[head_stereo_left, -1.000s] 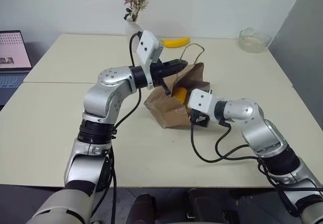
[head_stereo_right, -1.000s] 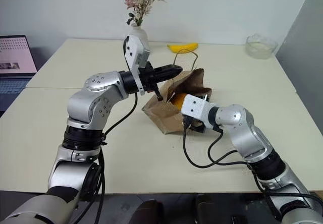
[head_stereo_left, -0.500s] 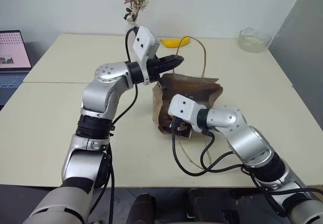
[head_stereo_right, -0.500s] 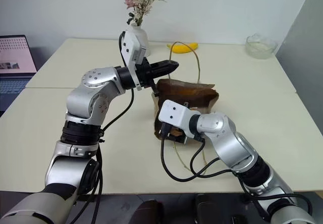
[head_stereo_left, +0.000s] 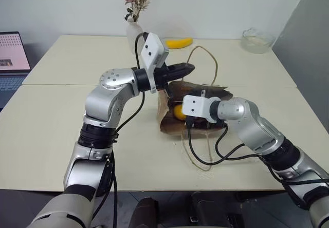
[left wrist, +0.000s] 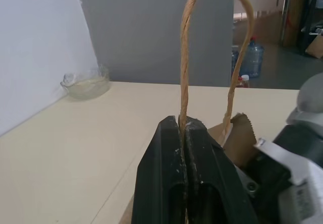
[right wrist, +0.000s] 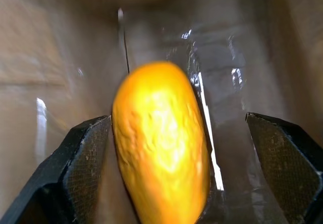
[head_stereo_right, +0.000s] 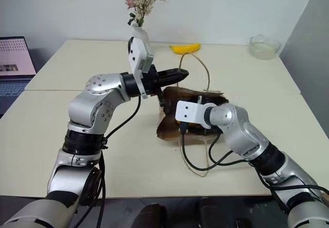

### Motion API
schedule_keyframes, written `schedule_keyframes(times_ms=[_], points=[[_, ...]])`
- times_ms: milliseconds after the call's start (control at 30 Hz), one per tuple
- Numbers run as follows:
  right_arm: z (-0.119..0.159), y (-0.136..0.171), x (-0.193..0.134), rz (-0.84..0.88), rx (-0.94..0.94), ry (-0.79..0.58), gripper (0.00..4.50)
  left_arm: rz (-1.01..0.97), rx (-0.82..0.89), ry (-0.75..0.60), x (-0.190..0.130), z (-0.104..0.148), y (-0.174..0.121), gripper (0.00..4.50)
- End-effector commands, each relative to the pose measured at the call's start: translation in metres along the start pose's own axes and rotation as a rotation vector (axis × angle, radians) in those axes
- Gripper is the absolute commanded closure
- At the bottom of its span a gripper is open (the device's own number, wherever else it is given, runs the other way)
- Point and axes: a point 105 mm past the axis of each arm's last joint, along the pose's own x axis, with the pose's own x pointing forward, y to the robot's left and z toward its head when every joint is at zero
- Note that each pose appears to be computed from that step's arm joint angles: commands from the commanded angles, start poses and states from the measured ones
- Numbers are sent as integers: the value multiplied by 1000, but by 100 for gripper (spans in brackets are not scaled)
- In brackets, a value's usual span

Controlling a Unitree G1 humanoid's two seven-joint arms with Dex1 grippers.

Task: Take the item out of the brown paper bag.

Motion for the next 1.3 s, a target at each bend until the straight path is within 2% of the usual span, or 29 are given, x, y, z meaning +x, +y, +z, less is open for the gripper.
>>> schedule_keyframes(times_ms=[33, 233, 333, 433, 467, 700, 867, 1033, 1067, 1133, 1200, 1300], points=[[3, -5, 5, -6, -75, 7, 4, -21, 32, -37, 1, 13, -5, 450], [-11, 0, 16, 19, -105, 59, 4, -17, 29, -34, 1, 11, -6, 450], [-5, -4, 11, 6, -105, 24, 58, -9, 24, -29, 0, 9, -5, 450], [1, -6, 2, 1, -101, -18, 154, 0, 24, -21, 0, 7, -4, 450], [4, -7, -2, 1, -90, -39, 161, 2, 23, -17, 0, 6, -3, 450], [19, -16, -47, 41, -18, -195, 161, 28, 17, 11, 2, 0, 2, 450], [36, -12, -92, 148, 44, -378, 161, 42, 18, 30, 5, -4, 5, 450], [39, -18, -134, 160, 237, -491, 161, 71, 21, 45, 5, -7, 10, 450], [37, -24, -140, 128, 272, -499, 161, 74, 21, 46, 5, -8, 10, 450], [14, -51, -155, -28, 374, -467, 161, 78, 20, 48, 5, -9, 11, 450], [-20, -69, -162, -164, 428, -364, 161, 78, 23, 52, 5, -10, 10, 450], [-73, -76, -156, -286, 450, -181, 161, 80, 22, 53, 5, -10, 11, 450]])
